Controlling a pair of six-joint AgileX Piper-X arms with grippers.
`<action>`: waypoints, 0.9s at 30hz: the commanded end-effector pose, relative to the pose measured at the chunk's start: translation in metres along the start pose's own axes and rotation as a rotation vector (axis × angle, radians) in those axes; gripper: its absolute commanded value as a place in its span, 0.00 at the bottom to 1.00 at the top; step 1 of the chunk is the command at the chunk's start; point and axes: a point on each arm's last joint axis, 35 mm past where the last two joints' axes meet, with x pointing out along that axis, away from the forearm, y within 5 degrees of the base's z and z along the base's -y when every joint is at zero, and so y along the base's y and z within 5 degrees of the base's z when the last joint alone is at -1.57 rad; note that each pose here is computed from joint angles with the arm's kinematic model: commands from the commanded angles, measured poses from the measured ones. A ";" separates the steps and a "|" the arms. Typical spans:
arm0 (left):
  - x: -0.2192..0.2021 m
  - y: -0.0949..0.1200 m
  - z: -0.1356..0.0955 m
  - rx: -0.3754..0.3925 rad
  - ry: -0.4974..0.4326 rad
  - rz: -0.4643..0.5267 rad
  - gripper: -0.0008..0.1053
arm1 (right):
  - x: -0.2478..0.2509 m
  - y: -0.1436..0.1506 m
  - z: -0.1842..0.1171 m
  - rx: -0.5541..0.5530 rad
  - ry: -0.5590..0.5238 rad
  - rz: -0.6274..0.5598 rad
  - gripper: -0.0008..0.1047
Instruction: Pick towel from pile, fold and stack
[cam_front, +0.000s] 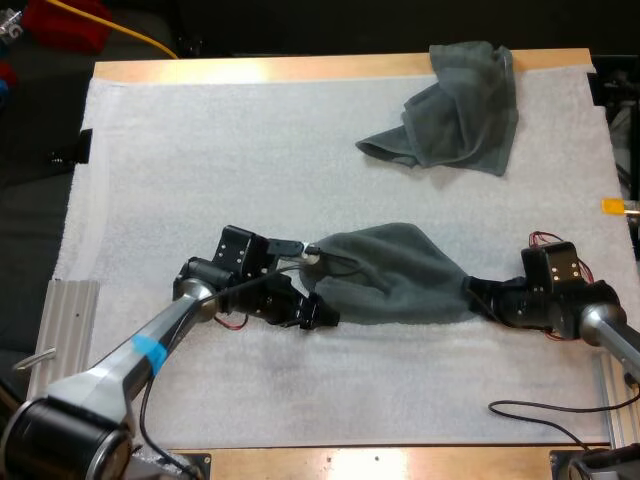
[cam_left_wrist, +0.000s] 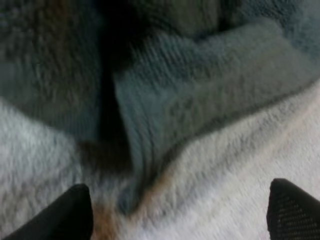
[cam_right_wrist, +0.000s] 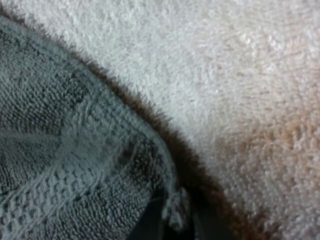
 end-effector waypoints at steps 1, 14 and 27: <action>0.003 -0.001 0.002 0.012 -0.008 -0.019 0.66 | 0.000 -0.003 -0.007 0.004 0.041 -0.035 0.02; 0.018 0.007 0.008 0.000 0.039 -0.120 0.66 | 0.000 -0.003 -0.007 0.004 0.041 -0.035 0.02; 0.017 0.007 0.005 -0.046 0.051 -0.100 0.04 | 0.000 -0.003 -0.007 0.004 0.043 -0.030 0.02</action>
